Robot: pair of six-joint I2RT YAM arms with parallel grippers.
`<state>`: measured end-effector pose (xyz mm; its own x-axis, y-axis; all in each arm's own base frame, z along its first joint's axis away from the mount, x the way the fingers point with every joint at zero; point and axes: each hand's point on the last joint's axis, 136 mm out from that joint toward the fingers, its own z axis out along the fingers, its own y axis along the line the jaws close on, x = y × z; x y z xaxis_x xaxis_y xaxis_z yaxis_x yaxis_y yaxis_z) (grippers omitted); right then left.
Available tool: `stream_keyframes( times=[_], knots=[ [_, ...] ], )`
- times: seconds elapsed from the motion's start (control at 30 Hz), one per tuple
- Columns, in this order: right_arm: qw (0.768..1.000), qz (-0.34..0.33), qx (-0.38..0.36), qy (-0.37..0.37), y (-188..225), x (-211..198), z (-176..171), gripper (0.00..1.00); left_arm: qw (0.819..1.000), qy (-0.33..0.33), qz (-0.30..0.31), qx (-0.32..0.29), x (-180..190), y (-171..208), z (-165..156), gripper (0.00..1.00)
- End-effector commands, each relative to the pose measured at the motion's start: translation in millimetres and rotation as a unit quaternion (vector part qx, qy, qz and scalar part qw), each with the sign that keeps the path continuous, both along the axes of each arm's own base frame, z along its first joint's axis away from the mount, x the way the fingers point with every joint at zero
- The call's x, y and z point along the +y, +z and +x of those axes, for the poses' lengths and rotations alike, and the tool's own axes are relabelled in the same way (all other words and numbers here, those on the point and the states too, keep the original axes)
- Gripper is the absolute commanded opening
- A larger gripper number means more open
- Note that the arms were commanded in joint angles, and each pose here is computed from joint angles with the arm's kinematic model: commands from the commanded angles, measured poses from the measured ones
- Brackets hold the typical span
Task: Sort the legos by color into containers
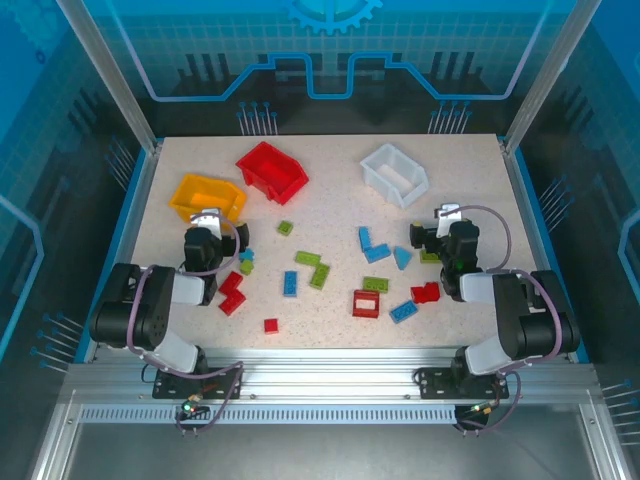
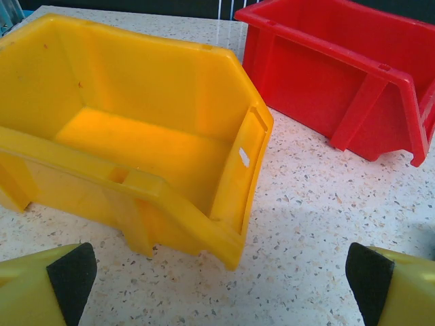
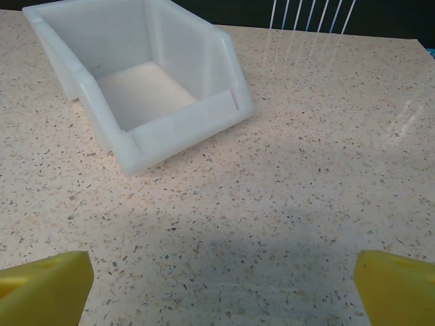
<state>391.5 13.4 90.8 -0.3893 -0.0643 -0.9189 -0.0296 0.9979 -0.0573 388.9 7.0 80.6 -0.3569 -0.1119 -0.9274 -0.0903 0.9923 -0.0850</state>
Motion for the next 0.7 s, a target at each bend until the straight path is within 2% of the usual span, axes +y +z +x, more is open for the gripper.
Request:
stream_keyframes(
  times=[0.0, 0.67],
  knots=[
    [1.0, -0.002, -0.005, 0.015, 4.1, 7.3, 5.2, 1.0, 1.0, 0.005, 0.005, -0.021, 1.9, 14.4, 7.8, 0.99],
    [1.0, -0.001, -0.005, 0.015, 4.1, 7.6, 4.9, 1.0, 1.0, 0.001, 0.003, -0.023, 0.3, 13.8, 6.5, 0.99]
  ],
)
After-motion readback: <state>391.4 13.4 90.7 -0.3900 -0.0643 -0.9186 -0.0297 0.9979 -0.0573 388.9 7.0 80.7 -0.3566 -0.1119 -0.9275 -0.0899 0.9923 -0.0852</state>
